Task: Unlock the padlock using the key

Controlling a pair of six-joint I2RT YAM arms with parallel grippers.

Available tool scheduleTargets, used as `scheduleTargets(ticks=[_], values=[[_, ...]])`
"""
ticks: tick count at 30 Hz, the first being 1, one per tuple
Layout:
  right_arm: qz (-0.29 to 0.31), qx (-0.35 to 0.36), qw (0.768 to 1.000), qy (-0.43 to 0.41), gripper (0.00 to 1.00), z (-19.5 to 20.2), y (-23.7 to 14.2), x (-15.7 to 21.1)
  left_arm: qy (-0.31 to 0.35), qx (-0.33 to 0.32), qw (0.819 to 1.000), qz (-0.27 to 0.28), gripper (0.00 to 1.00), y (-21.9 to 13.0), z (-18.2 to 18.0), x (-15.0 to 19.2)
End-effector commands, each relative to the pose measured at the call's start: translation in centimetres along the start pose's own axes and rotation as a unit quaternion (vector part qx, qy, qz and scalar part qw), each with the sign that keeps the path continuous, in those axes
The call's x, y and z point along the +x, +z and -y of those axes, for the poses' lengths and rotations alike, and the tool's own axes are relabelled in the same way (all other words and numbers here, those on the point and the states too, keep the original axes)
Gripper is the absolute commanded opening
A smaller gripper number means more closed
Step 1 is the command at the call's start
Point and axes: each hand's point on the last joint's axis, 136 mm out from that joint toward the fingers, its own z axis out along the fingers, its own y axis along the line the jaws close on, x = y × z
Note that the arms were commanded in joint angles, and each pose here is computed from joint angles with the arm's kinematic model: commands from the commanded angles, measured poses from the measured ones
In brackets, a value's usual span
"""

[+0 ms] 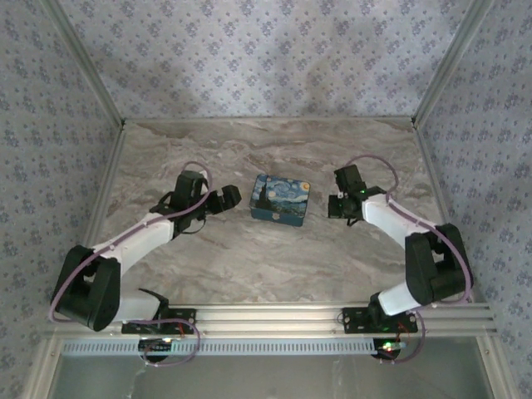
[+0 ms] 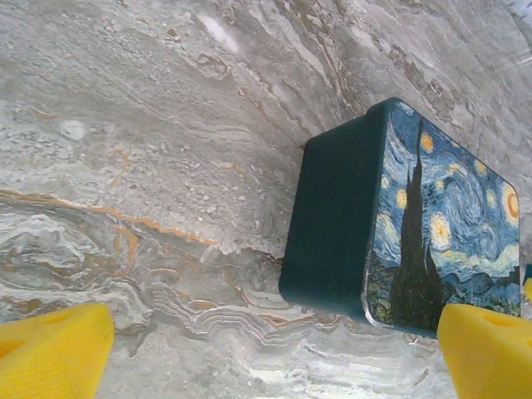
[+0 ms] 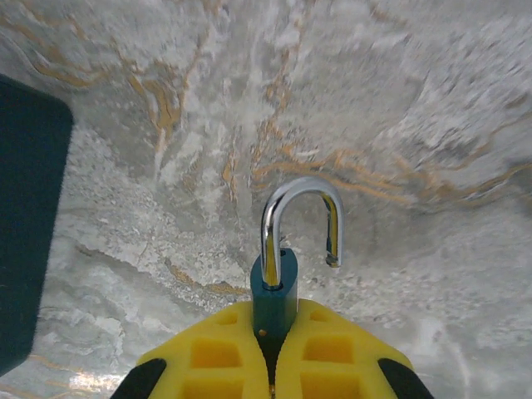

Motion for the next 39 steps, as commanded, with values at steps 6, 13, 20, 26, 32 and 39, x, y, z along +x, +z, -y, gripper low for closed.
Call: scheduleTargets(ticks=[6,13,20,26,32,39], values=[[-0.027,-0.008,0.999,0.035,0.14,-0.5,1.9,-0.3,0.008,-0.022,1.000,0.014,1.00,-1.1,-1.1,-0.7],[-0.009,0.015,0.999,0.044,0.52,0.5,-0.2,-1.0,0.026,-0.070,0.997,0.036,1.00,-2.4,-2.4,-2.4],[0.074,0.040,0.996,0.040,1.00,1.9,-5.1,-3.8,0.068,-0.143,0.983,0.091,1.00,-5.6,-4.9,-7.2],[0.209,0.153,0.963,0.070,1.00,6.3,-8.7,-7.7,0.160,-0.276,0.936,0.151,1.00,-8.4,-9.7,-11.2],[0.301,0.246,0.921,0.033,1.00,10.1,-8.3,-7.9,0.167,-0.302,0.922,0.174,1.00,-6.7,-14.5,-12.5],[0.346,0.196,0.917,0.030,1.00,10.7,-5.1,-6.9,0.187,-0.296,0.908,0.228,1.00,-4.3,-18.1,-12.0]])
